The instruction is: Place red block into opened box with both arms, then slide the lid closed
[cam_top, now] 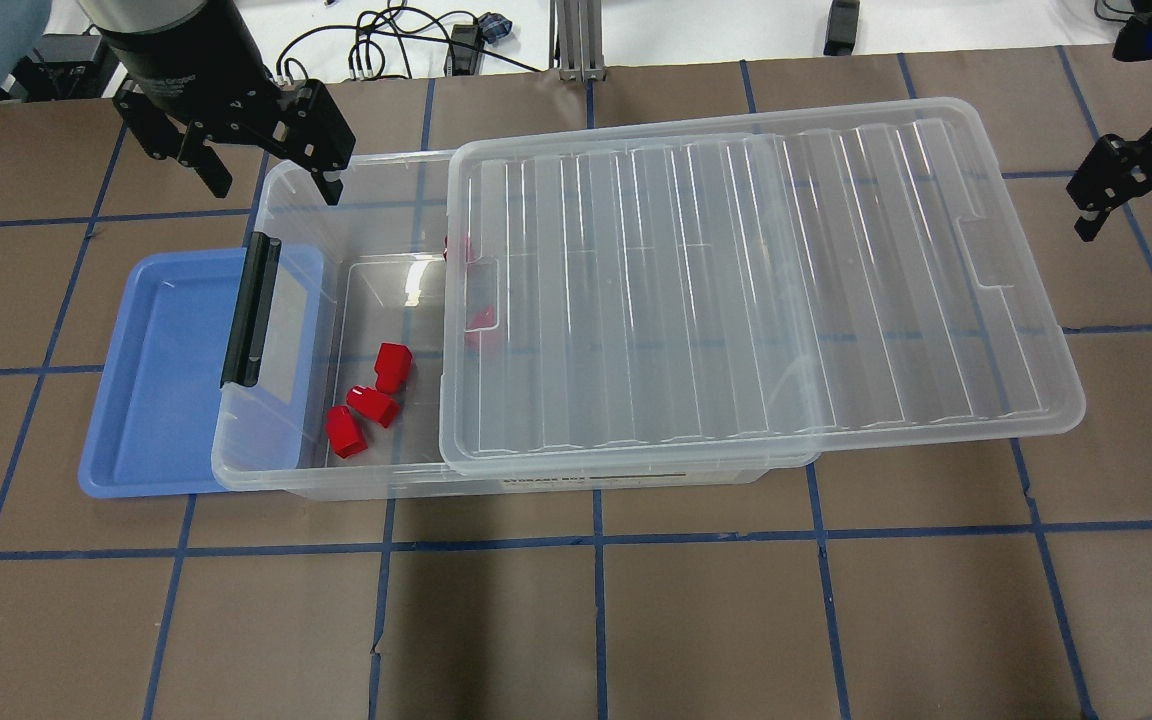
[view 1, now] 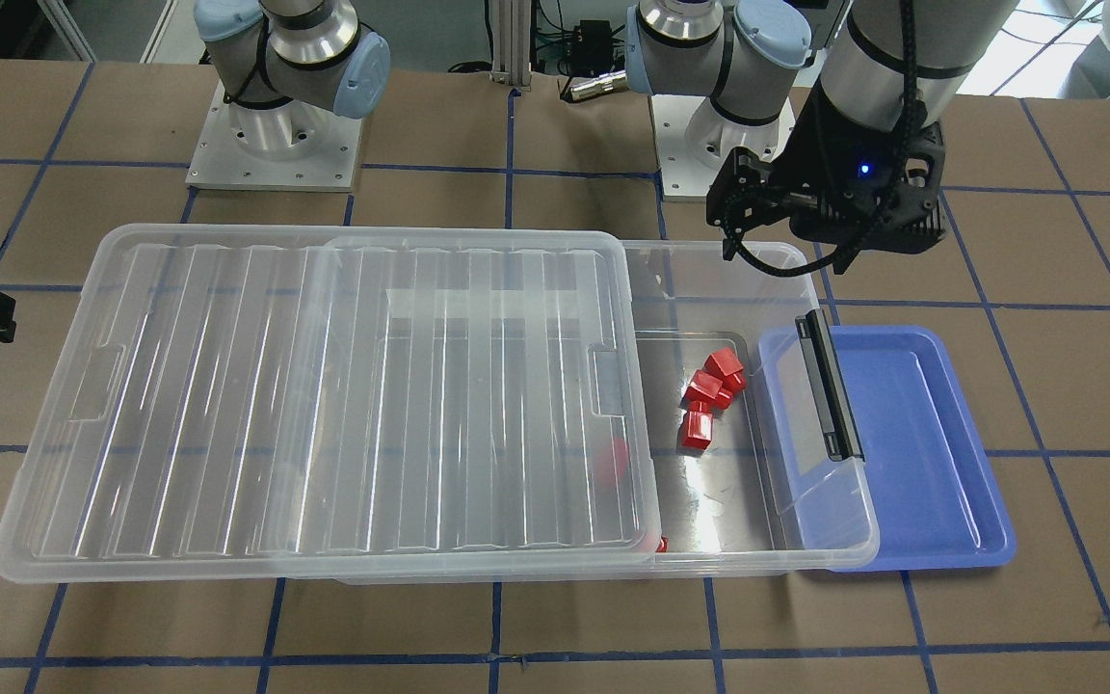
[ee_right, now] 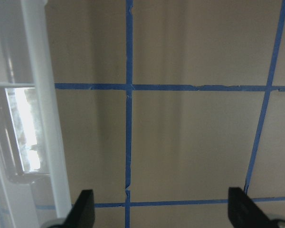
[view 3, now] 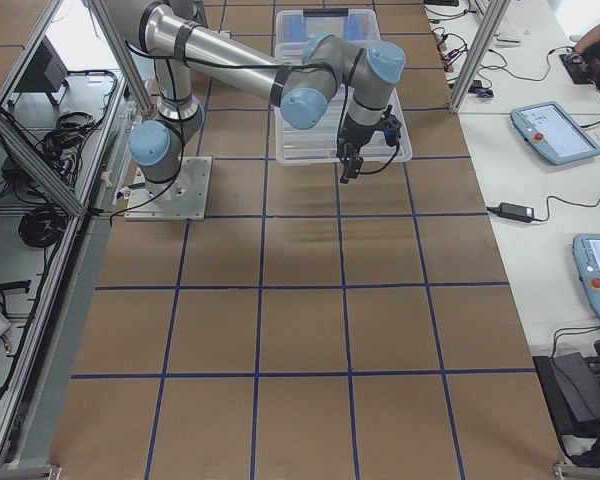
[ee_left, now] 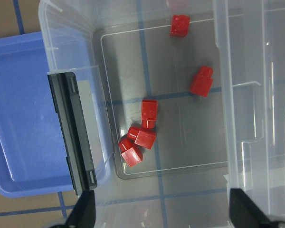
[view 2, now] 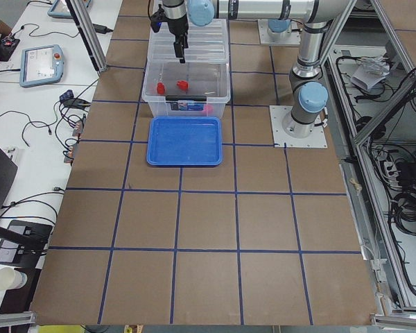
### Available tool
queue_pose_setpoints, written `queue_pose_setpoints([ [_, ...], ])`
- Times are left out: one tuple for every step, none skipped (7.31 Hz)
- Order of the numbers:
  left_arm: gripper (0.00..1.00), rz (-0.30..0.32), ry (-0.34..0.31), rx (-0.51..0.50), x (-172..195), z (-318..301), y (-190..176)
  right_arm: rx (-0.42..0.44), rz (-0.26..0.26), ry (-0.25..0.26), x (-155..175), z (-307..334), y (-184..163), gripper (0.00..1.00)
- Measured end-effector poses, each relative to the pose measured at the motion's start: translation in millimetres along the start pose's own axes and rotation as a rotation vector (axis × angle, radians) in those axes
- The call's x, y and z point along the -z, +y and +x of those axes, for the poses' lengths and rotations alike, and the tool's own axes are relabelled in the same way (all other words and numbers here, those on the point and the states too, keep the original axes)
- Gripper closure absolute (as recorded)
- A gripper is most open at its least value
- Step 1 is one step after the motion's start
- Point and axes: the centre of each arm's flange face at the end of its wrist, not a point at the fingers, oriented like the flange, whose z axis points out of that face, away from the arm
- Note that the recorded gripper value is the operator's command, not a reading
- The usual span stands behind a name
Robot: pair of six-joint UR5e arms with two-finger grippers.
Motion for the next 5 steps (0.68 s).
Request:
queue_pose_setpoints([
  [0.00,0.008,-0.002,0.000,5,0,5,-0.007,0.000,-0.002,-10,3,-4,0.00],
  [0.00,0.012,-0.002,0.004,7,-1,8,-0.006,-0.004,-0.006,-21,4,-12,0.00],
  [0.00,0.010,0.003,0.012,6,-4,8,-0.003,-0.015,-0.012,-33,4,-20,0.00],
  [0.00,0.008,0.005,0.021,4,-9,7,0.003,-0.019,-0.014,-39,2,-25,0.00],
  [0.00,0.001,0.007,0.034,1,-15,7,0.017,-0.021,-0.013,-41,-7,-28,0.00],
])
